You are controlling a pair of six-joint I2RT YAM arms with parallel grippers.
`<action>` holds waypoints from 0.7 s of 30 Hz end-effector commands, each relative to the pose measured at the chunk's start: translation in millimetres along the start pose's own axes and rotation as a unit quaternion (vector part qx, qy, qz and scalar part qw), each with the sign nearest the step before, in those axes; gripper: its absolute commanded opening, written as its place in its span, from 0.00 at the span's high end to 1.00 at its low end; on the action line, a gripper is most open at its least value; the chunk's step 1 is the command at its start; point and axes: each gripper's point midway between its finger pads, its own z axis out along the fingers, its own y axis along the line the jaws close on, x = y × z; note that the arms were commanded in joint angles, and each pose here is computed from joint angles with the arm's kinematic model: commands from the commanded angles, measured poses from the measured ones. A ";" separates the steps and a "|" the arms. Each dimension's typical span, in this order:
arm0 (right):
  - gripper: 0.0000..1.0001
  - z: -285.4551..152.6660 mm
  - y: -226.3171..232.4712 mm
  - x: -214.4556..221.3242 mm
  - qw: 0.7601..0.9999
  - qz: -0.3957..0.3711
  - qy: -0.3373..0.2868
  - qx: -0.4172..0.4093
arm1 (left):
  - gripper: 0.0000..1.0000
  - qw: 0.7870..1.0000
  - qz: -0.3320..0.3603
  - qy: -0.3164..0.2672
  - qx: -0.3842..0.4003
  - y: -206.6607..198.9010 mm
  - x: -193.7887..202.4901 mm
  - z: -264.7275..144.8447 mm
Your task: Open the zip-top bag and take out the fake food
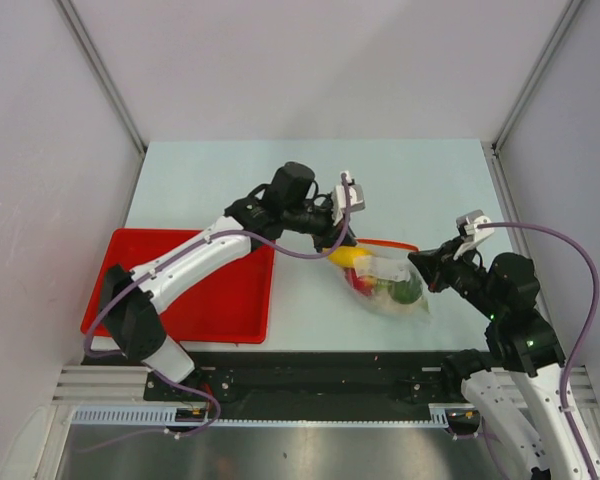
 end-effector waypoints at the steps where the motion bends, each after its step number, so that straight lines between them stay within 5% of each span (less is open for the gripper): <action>1: 1.00 -16.5 -15.7 -22.9 0.997 -0.012 -0.043 0.061 | 1.00 0.990 -0.030 0.005 -0.137 52.9 8.3 -54.9; 9: 1.00 -22.7 -24.2 -20.8 0.995 -0.022 -0.049 0.086 | 1.00 0.958 -0.088 0.028 -0.272 97.0 44.8 -108.1; 18: 1.00 -15.6 -4.1 3.2 1.000 -0.008 0.000 0.023 | 1.00 0.963 -0.064 -0.027 -0.262 103.1 13.4 -108.1; 19: 0.98 -14.9 2.1 2.4 1.000 -0.002 0.000 0.008 | 1.00 0.966 -0.061 -0.035 -0.250 101.1 8.6 -105.5; 21: 0.69 -11.1 10.8 1.1 1.000 0.027 0.005 -0.010 | 1.00 0.969 -0.052 -0.043 -0.238 100.3 2.5 -102.1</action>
